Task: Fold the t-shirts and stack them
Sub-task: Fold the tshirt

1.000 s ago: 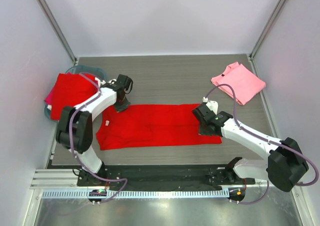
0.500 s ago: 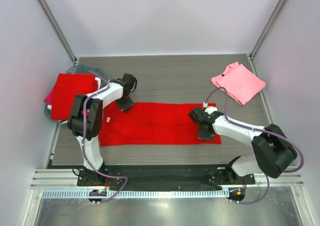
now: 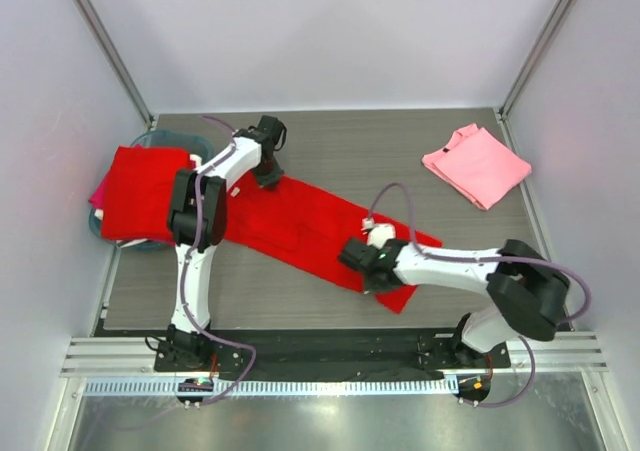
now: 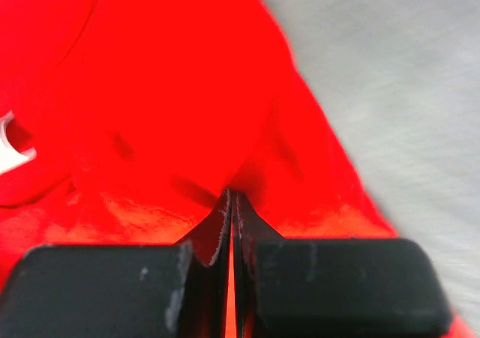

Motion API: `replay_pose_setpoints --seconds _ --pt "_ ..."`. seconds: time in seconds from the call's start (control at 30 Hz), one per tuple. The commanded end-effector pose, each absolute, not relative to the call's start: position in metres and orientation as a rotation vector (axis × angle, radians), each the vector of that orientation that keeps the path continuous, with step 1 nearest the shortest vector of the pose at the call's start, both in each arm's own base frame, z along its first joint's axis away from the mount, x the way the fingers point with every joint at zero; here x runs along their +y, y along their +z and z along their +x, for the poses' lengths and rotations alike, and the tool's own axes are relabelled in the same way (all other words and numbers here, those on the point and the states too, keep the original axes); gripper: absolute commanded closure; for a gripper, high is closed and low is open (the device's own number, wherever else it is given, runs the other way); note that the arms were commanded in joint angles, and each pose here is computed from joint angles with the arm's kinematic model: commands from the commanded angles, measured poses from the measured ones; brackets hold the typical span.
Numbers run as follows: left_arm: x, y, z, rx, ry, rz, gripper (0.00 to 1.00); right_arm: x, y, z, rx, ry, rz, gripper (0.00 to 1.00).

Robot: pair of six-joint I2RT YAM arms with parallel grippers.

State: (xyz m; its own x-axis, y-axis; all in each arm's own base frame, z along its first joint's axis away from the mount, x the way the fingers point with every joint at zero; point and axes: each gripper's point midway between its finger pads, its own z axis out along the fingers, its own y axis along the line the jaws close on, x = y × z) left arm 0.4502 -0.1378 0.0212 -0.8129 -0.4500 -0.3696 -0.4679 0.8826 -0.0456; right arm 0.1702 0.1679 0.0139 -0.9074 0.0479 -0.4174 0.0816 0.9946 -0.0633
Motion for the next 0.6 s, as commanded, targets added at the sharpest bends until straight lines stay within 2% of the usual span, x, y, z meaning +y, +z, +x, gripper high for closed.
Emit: replay_pose_setpoints --seconds 0.0,0.07,0.13,0.17,0.23,0.27,0.4,0.5,0.57 --pt "-0.186 0.005 0.491 2.672 -0.243 -0.628 1.00 0.248 0.000 0.133 2.818 0.135 0.048 0.99" --pt "-0.215 -0.001 0.501 2.675 -0.375 -0.589 1.00 0.291 -0.002 0.110 2.836 0.232 -0.063 0.99" --pt "-0.247 0.016 0.524 2.614 -0.473 -0.522 1.00 0.339 0.016 0.106 2.804 0.360 -0.133 0.99" --pt "-0.261 0.005 0.525 2.637 -0.507 -0.499 1.00 0.356 0.015 0.096 2.800 0.390 -0.208 0.99" --pt "-0.294 0.026 0.541 2.580 -0.614 -0.437 1.00 0.388 0.034 0.099 2.760 0.484 -0.243 0.99" --pt "-0.307 0.008 0.541 2.606 -0.651 -0.435 1.00 0.403 0.045 0.103 2.730 0.541 -0.272 0.99" --pt "-0.354 0.025 0.558 2.516 -0.835 -0.404 1.00 0.418 0.089 0.120 2.610 0.639 -0.310 0.99" --pt "-0.372 0.024 0.565 2.465 -0.976 -0.406 1.00 0.401 0.124 0.140 2.522 0.685 -0.251 0.91" --pt "-0.376 0.035 0.571 2.421 -1.017 -0.384 1.00 0.379 0.124 0.148 2.507 0.659 -0.211 0.83"
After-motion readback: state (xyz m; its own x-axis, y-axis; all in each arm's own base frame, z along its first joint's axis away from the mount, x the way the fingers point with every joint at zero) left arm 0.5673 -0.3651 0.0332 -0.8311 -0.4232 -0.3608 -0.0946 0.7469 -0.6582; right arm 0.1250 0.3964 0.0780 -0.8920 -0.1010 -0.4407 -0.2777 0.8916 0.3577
